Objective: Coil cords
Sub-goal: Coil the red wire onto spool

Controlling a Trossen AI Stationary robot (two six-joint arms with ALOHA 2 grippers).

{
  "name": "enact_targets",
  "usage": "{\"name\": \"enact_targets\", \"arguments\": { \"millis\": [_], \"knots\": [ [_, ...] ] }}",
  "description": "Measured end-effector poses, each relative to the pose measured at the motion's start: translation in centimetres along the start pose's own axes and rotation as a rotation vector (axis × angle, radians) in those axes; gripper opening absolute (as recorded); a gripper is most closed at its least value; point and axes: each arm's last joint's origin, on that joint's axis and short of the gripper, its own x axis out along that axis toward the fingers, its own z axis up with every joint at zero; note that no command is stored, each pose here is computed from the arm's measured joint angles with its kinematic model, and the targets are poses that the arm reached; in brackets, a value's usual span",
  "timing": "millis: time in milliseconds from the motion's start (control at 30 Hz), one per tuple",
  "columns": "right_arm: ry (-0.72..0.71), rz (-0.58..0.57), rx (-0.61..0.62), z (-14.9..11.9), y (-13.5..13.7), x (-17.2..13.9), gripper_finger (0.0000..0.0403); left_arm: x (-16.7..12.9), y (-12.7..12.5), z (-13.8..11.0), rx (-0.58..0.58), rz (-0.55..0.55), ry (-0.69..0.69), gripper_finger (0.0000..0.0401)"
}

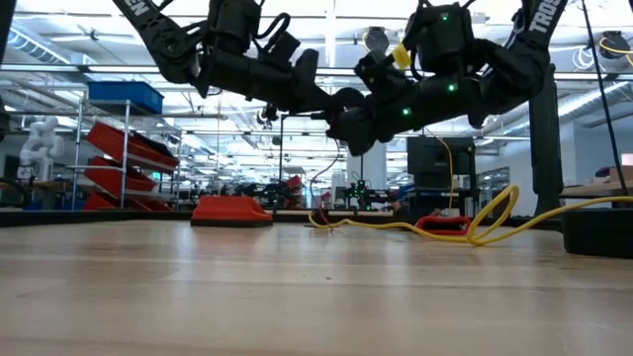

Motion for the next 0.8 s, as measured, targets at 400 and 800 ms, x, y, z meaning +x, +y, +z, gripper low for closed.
{"name": "enact_targets", "arguments": {
  "millis": [400, 800],
  "knots": [
    [0.051, -0.069, -0.090, -1.0, -1.7, -0.7, 0.0003, -2.4, 1.2, 2.2, 0.116, -0.182, 0.098, 0.0006],
    [0.160, -0.065, -0.026, -2.8, -3.4, 0.2, 0.0030, -5.0, 0.8, 4.3, 0.221, -0.256, 0.117, 0.0006]
  ]
}}
